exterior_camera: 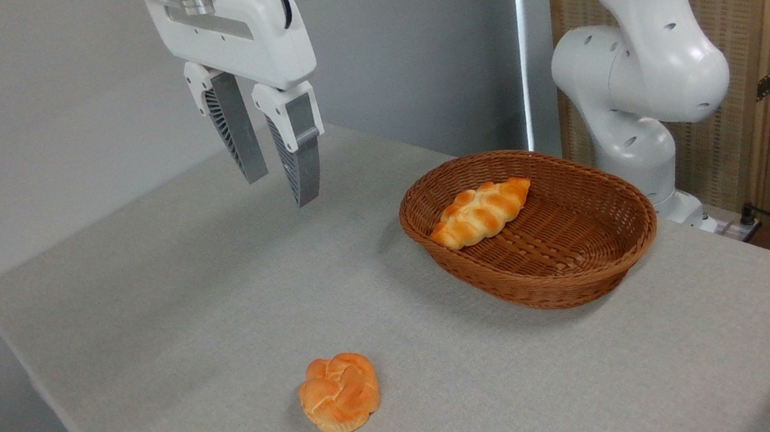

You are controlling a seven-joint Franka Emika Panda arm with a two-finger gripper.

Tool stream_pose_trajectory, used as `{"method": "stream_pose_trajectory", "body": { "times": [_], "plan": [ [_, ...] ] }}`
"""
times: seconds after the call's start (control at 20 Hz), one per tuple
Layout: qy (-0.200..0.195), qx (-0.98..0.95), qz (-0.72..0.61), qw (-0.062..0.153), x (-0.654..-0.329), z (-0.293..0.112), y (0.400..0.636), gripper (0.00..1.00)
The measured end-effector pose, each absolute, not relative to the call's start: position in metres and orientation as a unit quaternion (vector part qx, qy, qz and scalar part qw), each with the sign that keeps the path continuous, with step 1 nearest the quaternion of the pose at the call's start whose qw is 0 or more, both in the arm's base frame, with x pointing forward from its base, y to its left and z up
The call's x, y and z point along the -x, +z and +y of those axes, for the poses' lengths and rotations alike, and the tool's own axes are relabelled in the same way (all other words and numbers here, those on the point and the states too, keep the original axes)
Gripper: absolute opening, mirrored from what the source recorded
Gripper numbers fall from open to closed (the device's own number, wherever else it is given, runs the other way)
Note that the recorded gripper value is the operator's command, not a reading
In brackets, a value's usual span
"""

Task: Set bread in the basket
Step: 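Lower the open gripper toward the round orange bread roll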

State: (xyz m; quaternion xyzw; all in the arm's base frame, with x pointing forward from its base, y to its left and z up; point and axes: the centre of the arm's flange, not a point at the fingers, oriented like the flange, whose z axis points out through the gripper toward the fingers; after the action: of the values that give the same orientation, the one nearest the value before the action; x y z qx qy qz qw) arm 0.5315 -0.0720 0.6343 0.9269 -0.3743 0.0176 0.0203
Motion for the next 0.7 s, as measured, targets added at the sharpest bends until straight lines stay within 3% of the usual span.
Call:
{"method": "stream_pose_trajectory", "body": {
  "times": [0.7],
  "plan": [
    [0.013, -0.927, -0.375, 0.021, -0.5264, -0.0718, 0.6311, 1.00]
  ]
}}
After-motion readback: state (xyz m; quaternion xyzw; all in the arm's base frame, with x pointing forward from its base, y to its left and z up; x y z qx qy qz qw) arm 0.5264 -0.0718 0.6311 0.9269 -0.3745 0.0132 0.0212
